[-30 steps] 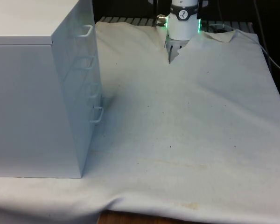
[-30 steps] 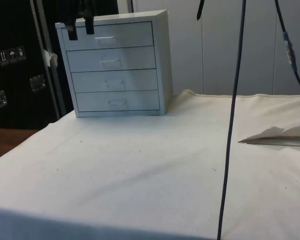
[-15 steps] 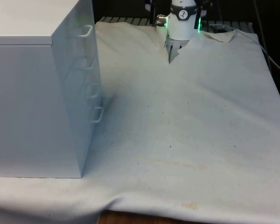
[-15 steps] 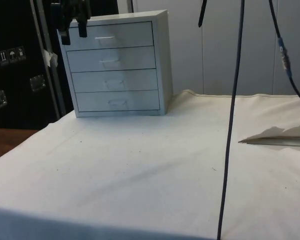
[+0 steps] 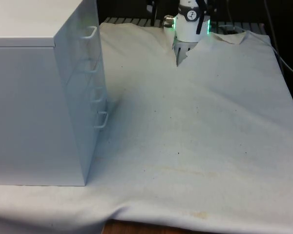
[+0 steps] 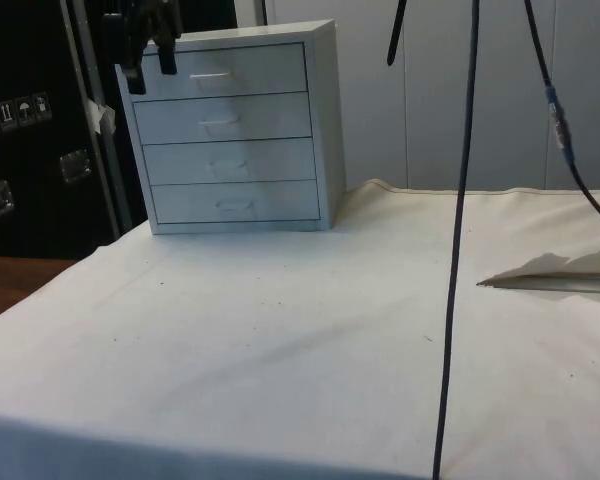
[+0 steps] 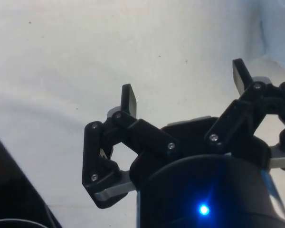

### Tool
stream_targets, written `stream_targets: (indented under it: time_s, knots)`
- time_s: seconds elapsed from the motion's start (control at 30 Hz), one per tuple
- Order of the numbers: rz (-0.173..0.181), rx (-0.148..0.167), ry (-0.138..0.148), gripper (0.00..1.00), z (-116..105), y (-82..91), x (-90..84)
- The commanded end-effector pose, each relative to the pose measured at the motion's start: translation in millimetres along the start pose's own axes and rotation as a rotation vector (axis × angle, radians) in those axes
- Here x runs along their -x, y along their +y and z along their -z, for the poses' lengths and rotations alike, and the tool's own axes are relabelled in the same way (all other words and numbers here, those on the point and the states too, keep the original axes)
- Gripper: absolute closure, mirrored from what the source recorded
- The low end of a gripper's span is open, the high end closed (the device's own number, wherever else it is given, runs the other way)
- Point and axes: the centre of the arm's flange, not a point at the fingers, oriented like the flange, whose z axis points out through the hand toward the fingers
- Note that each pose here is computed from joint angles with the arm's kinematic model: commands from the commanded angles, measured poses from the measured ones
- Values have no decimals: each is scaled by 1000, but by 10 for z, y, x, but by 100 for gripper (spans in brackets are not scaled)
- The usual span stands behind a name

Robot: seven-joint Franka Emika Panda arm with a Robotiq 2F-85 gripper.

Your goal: Open the drawer, then close it.

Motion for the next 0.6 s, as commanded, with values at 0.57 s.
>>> stream_targets:
  time_s: [0.57]
  knots:
    - [15,137,-58,0,-54,284,5]
